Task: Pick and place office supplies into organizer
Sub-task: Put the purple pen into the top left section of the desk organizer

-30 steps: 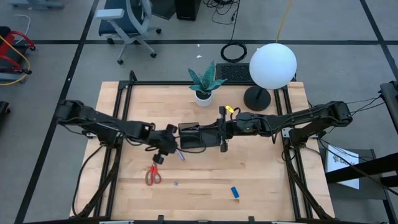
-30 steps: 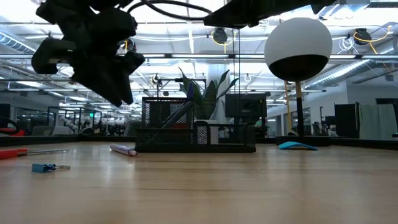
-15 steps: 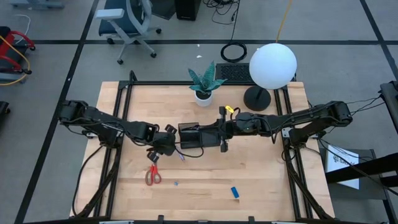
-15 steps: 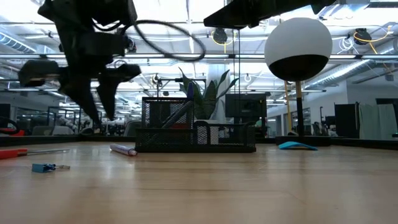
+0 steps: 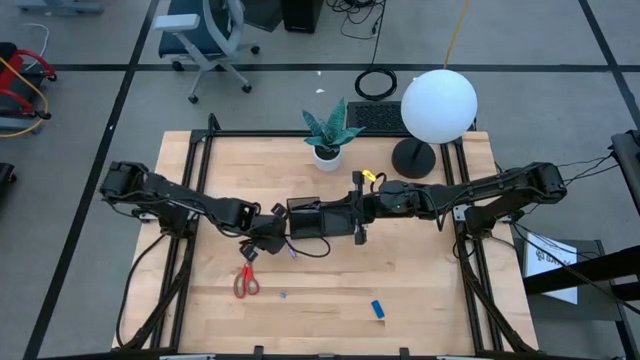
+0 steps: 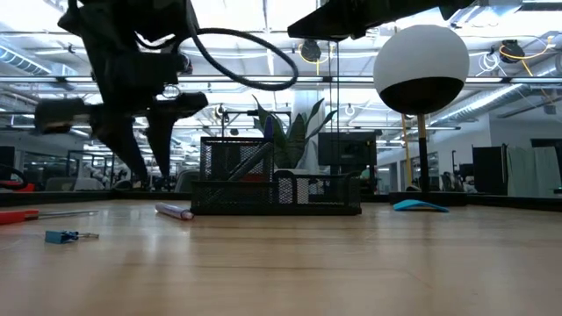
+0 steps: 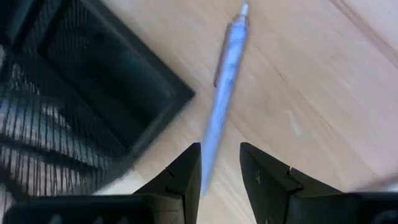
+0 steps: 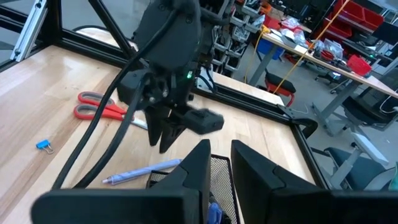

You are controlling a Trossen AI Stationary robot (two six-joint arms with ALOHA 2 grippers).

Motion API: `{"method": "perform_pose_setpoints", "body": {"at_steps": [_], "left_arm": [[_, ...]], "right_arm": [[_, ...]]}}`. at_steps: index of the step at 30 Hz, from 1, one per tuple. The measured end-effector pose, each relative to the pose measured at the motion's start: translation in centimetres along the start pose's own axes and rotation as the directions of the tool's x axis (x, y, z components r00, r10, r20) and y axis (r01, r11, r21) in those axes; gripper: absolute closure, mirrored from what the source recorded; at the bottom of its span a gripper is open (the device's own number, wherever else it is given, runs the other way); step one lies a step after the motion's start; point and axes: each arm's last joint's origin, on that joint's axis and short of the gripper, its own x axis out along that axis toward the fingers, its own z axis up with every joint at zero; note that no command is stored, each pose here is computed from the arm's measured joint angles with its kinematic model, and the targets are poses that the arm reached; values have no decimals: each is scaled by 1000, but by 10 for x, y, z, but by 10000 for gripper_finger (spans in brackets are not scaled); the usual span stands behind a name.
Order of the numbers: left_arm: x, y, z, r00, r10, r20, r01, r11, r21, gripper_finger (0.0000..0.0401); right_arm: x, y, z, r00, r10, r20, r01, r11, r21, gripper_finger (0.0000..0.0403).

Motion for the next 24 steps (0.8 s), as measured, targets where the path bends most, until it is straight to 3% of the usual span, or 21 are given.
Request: {"method": "perform_pose_setpoints", "body": {"at_steps": [13, 24], "left_arm": [[45, 9, -6, 994, -11, -108, 11, 1000, 1, 281], [46, 9, -7, 996, -42, -82, 40, 999, -28, 298]], "right_arm": [[0, 0, 0, 1000, 1, -2, -1, 1000, 5, 351], [0, 0, 0, 1000, 0, 0, 0, 1000, 3, 354]]}}
